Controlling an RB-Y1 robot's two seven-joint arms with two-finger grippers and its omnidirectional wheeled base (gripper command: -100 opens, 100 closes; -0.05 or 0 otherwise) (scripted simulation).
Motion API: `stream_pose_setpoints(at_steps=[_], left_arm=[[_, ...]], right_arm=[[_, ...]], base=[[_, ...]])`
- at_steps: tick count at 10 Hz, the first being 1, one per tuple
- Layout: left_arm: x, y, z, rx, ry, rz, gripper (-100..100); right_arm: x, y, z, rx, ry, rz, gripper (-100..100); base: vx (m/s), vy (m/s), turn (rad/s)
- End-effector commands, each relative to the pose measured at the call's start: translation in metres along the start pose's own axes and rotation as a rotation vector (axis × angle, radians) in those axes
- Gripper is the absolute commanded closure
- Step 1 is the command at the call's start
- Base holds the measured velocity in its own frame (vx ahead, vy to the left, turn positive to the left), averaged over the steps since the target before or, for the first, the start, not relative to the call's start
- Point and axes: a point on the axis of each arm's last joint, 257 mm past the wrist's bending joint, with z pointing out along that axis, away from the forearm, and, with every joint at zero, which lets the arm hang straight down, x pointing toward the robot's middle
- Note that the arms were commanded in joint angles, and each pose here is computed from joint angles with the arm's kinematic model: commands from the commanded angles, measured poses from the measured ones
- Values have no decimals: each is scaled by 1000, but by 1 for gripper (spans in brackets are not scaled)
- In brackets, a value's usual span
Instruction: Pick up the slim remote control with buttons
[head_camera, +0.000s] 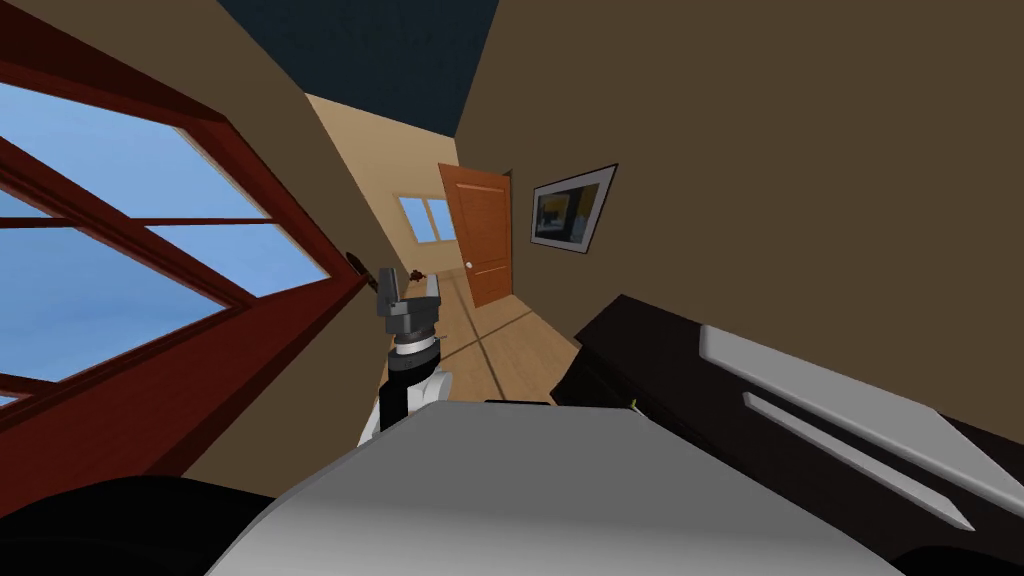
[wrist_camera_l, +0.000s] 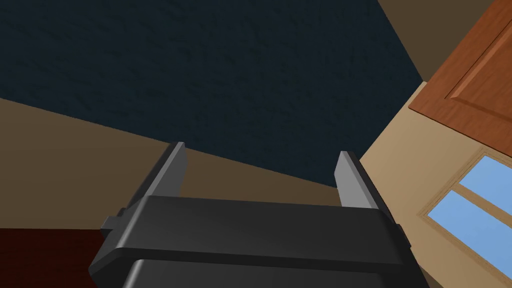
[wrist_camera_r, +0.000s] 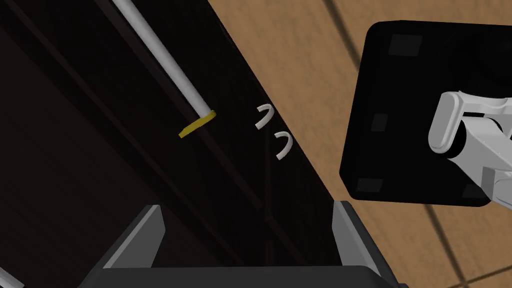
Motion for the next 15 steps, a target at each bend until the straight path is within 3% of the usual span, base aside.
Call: stream_pose_setpoints(at_steps=[1, 7, 15], left_arm=[[0, 0, 0, 0, 0, 0, 0], [0, 0, 0, 0, 0, 0, 0], [0, 0, 0, 0, 0, 0, 0]], right_arm=[[3, -10, -10, 18, 21, -7, -100], [5, -32, -39, 51, 65, -7, -100], [24, -5, -23, 22, 44, 82, -100]], base=[[57, -46, 350], [45, -42, 308], [-32, -66, 235]])
